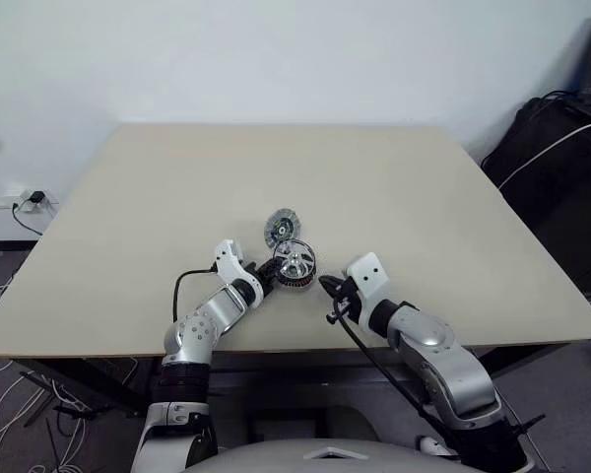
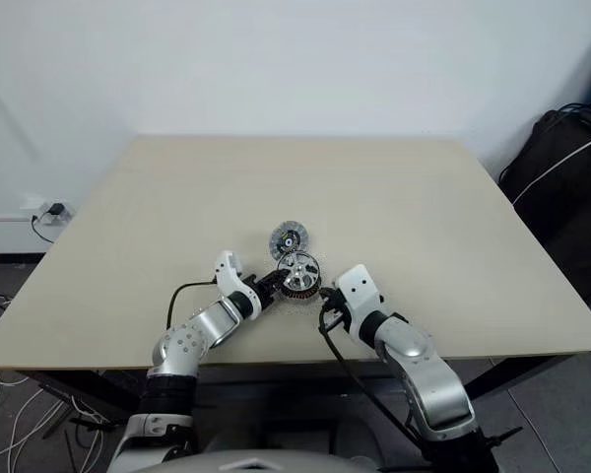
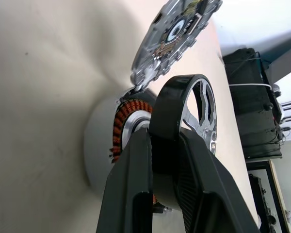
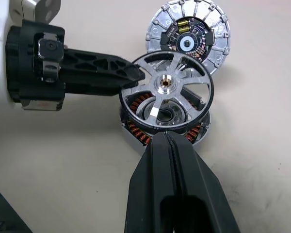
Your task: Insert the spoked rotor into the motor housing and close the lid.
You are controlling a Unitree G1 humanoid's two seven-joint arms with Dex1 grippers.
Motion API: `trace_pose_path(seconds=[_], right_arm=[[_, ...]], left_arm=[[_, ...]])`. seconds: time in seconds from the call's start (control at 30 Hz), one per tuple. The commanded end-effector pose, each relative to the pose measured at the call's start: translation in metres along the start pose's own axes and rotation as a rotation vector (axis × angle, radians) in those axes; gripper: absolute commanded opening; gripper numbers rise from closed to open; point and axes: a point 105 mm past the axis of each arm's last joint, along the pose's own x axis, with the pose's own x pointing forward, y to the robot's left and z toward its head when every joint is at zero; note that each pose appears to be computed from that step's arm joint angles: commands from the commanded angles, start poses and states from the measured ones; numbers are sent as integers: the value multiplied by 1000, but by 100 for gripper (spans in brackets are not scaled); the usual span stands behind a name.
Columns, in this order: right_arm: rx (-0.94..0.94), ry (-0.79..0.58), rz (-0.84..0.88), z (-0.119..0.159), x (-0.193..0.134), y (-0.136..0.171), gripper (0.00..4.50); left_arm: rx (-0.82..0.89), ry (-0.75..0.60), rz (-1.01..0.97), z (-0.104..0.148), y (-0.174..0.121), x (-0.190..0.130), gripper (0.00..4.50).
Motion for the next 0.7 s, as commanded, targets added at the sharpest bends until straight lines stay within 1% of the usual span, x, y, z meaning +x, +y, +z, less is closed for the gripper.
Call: trace_pose_path(seconds=[0.03,0.3,0.37,0.63,0.7], right_arm=[[-27,-59,-2,17,-1,0,0],[-28,-60,-8,17,-2,-1,0],[-28,-60,-9,17,-2,-1,0],[-30,-60,-10,18,-1,-2,0],[-30,-61,-8,18,0,-1,0]], left_arm=[[-113,58,-95,-33,-32,11,36],[-121,72,-95,-36,-32,12,36],[-123,71,-98,-36,-33,12,108],[-102,48,-106,-29,-34,8,361],[-96,35,-104,-25,-33,6,361]])
